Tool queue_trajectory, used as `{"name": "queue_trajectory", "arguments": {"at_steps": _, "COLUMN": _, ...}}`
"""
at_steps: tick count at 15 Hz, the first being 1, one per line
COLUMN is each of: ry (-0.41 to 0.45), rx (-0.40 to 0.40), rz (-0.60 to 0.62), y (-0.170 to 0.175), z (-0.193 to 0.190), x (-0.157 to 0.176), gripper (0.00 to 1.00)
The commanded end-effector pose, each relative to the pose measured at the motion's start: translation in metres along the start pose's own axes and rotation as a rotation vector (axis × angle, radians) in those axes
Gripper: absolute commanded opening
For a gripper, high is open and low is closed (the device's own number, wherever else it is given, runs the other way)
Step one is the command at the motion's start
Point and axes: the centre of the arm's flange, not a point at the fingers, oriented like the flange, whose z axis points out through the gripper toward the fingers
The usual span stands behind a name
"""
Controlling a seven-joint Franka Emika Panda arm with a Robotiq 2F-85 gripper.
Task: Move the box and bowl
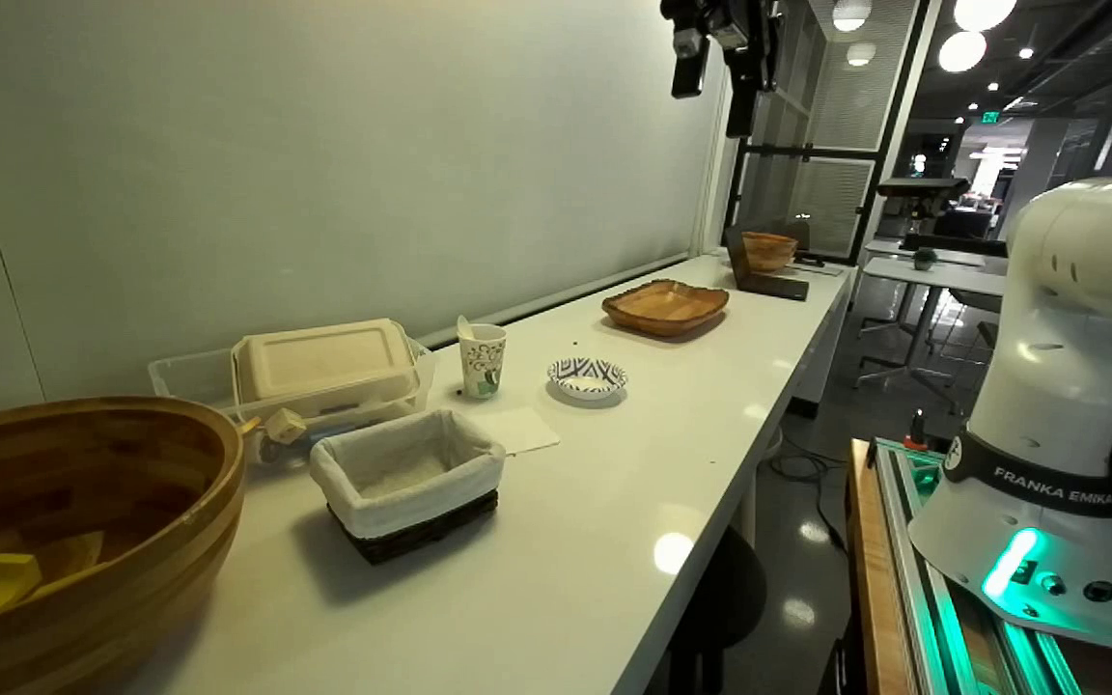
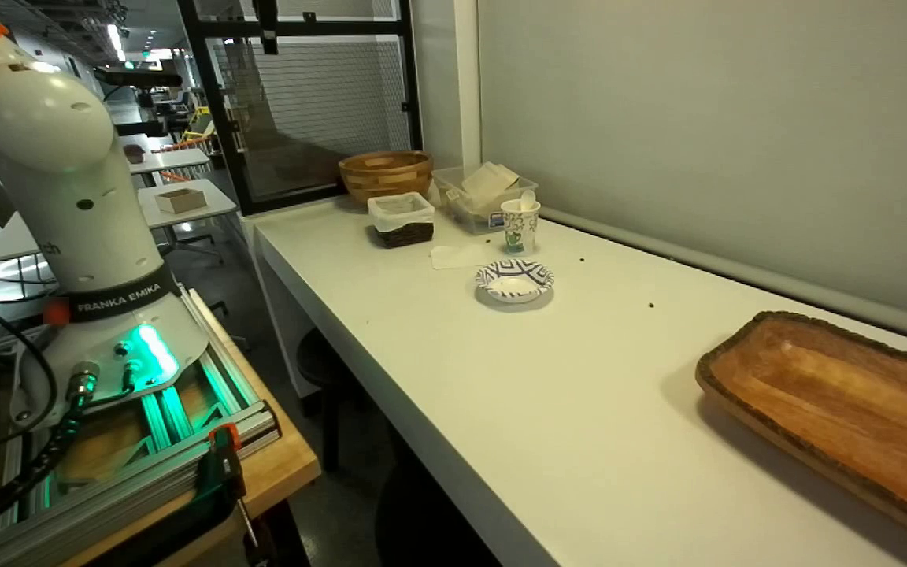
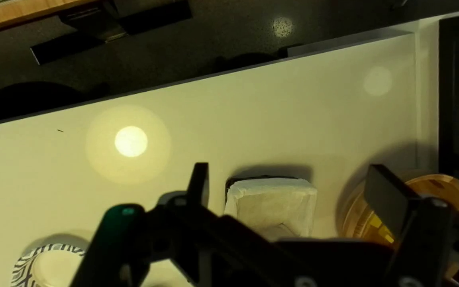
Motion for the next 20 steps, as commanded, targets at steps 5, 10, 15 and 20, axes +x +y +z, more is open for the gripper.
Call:
{"name": "queue_trajectory", "arguments": {"at_steps": 5, "ry": 0.068, "rx": 0.031, "rz": 0.152, "y": -0.007, "z": 0.060, "x": 0.089, "gripper": 1.00}}
{"name": "queue_trajectory", "arguments": {"at_steps": 10, "ry": 0.058, "rx": 0.028, "rz": 0.185, "y": -0.020, "z": 0.135, "x": 0.152, "gripper": 1.00}}
{"name": "queue_trajectory", "arguments": {"at_steps": 15, "ry": 0.102, "rx": 0.011, "rz": 0.214, "y": -0.026, "z": 0.210, "x": 0.198, "gripper": 1.00}}
{"name": "queue_trajectory", "arguments": {"at_steps": 20, "ry": 0.122, "rx": -0.017, "rz": 0.185, "y": -0.026, "z": 0.263, "x": 0.227, "gripper": 1.00}}
